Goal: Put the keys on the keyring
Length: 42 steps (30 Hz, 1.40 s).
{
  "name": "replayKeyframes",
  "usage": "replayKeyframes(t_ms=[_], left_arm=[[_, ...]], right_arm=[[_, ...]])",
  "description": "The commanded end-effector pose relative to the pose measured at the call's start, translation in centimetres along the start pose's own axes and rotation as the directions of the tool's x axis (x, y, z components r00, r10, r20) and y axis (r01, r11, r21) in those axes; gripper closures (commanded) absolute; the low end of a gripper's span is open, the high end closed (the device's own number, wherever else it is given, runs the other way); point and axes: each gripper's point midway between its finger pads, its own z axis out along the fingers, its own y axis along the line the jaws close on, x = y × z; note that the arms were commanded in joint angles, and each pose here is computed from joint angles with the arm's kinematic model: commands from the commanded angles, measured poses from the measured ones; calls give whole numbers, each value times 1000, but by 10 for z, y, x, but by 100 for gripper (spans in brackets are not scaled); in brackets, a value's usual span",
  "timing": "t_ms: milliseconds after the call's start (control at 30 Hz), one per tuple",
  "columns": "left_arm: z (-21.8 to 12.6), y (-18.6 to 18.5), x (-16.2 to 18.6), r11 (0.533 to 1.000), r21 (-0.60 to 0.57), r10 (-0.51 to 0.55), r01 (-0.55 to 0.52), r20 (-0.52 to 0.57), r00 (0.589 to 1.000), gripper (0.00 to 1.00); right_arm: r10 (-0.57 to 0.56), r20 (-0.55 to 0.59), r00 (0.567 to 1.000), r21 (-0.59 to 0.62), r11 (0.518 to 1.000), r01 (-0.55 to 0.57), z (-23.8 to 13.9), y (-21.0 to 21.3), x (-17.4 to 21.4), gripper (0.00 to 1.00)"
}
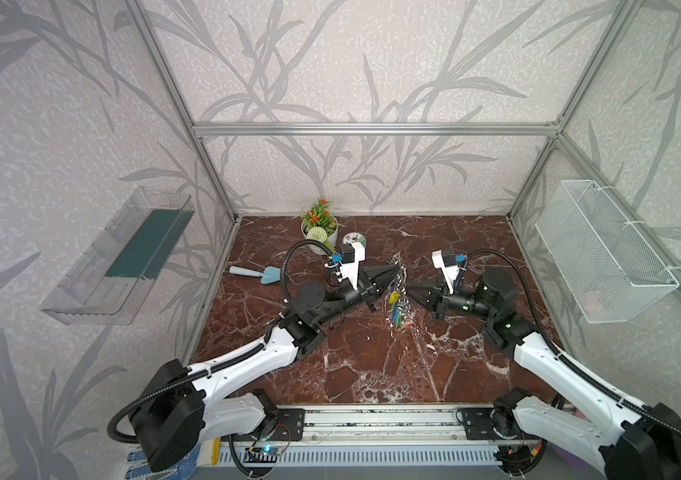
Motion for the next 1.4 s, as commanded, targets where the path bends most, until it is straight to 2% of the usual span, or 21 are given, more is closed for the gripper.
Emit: replayKeyframes(t_ms=[0,67,133,200,333,400,533,733,1033,1367], left_arm=[[-4,-19,-36,997,71,19,-26,103,994,100],[-5,-19,-33,997,81,11,-18,88,996,100],[-6,-20,-29,995,96,3,-10,74,997,100],[-6,-24,-26,992,123,-1,-6,59,998,100],[-3,-31,-18,984,180,-17,14,18,1000,100],[-2,-35,-16,976,215,-26,23,11,1000,100],[2,-37,-13,967,251,-41,39,4,999,100],[6,-35,-8,962,268,-54,53,-6,999,100],[7,-33,-6,962,267,-55,54,-4,998,100],[9,-32,-3,961,268,-59,60,-13,998,100]], right_arm=[[10,31,999,124,992,-14,-13,-21,-11,91],[38,61,997,189,981,-49,-23,-37,-17,85],[61,106,992,243,966,-85,-35,-50,-28,72],[56,142,988,249,964,-90,-43,-48,-40,64],[10,186,982,143,989,-37,-43,-17,-66,55],[2,204,979,85,996,-20,-43,-5,-73,54],[29,214,976,-57,998,-17,-38,17,-79,50],[24,178,984,-145,989,2,-27,34,-69,52],[63,118,991,-134,990,-47,-16,20,-50,67],[73,99,992,-160,985,-57,-11,21,-45,71]])
